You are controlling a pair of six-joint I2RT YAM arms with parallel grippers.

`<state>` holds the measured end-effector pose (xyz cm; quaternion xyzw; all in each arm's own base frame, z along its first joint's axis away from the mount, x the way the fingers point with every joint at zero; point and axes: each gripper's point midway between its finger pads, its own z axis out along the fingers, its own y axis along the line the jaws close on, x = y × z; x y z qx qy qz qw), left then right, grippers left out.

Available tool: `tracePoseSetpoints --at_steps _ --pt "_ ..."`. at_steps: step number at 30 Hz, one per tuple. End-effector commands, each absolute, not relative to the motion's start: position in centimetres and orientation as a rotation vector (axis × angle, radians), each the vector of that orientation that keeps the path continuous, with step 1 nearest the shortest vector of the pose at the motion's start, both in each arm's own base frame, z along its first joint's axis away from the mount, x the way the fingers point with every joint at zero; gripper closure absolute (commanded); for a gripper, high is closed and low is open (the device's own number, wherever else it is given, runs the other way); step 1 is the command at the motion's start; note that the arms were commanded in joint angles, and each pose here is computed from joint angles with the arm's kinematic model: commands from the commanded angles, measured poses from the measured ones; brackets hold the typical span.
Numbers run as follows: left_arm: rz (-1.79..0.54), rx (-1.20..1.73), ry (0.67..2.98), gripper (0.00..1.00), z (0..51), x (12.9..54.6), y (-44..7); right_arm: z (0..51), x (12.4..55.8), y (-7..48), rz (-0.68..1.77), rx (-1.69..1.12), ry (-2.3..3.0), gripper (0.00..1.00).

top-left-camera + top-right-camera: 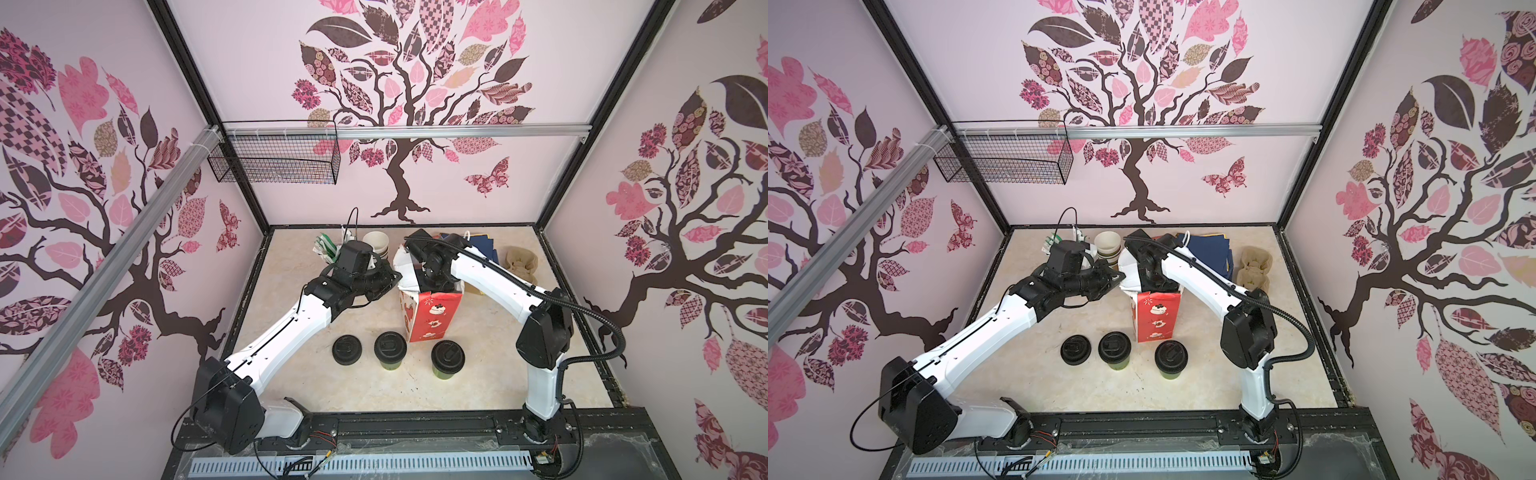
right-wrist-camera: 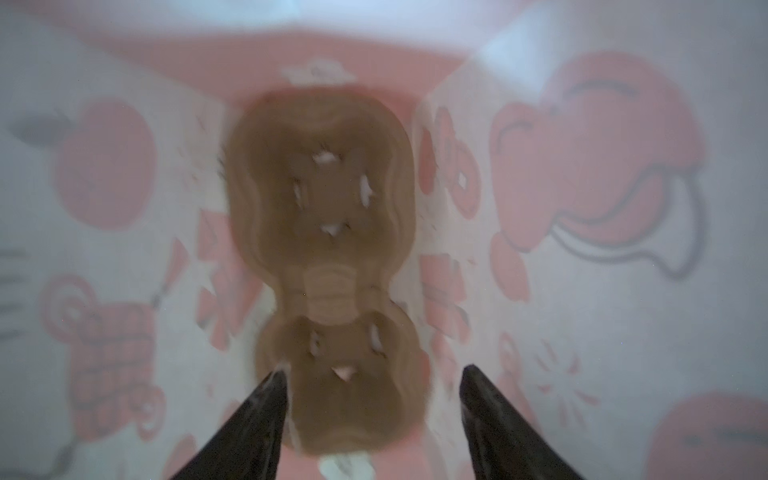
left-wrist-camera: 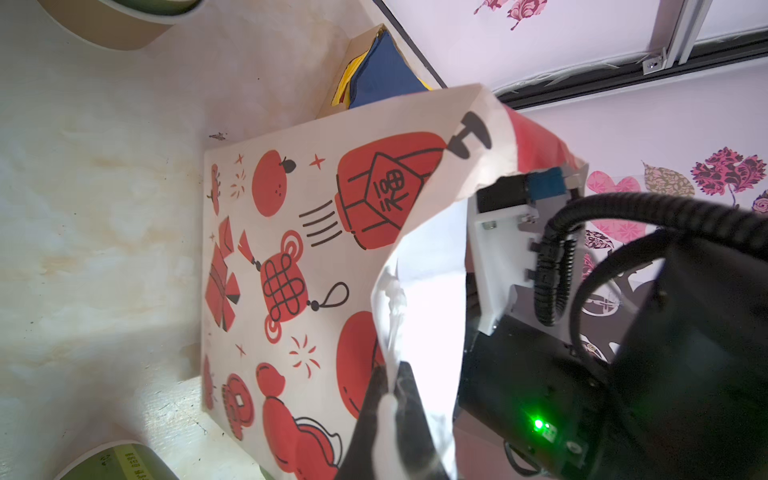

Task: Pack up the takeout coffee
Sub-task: 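Open the right gripper to release the carrier at the bag bottom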

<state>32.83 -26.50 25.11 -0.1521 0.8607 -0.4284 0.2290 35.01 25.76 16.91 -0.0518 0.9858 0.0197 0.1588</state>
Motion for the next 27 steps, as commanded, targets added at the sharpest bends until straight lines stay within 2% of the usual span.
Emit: tracePoseSetpoints --at_steps 1,17,27 --pt "-1.166 -0.392 2.389 1.00 24.9 32.8 -26.8 22.9 35.0 25.7 0.163 -0.085 2.706 0.32" --pt "-1.207 -0.339 2.332 1.00 26.3 33.6 -27.5 21.1 35.2 25.9 0.147 -0.099 2.717 0.42" --pt "-1.193 -0.315 2.358 1.00 25.3 33.4 -27.6 30.7 36.1 27.3 0.361 -0.119 2.508 0.35"
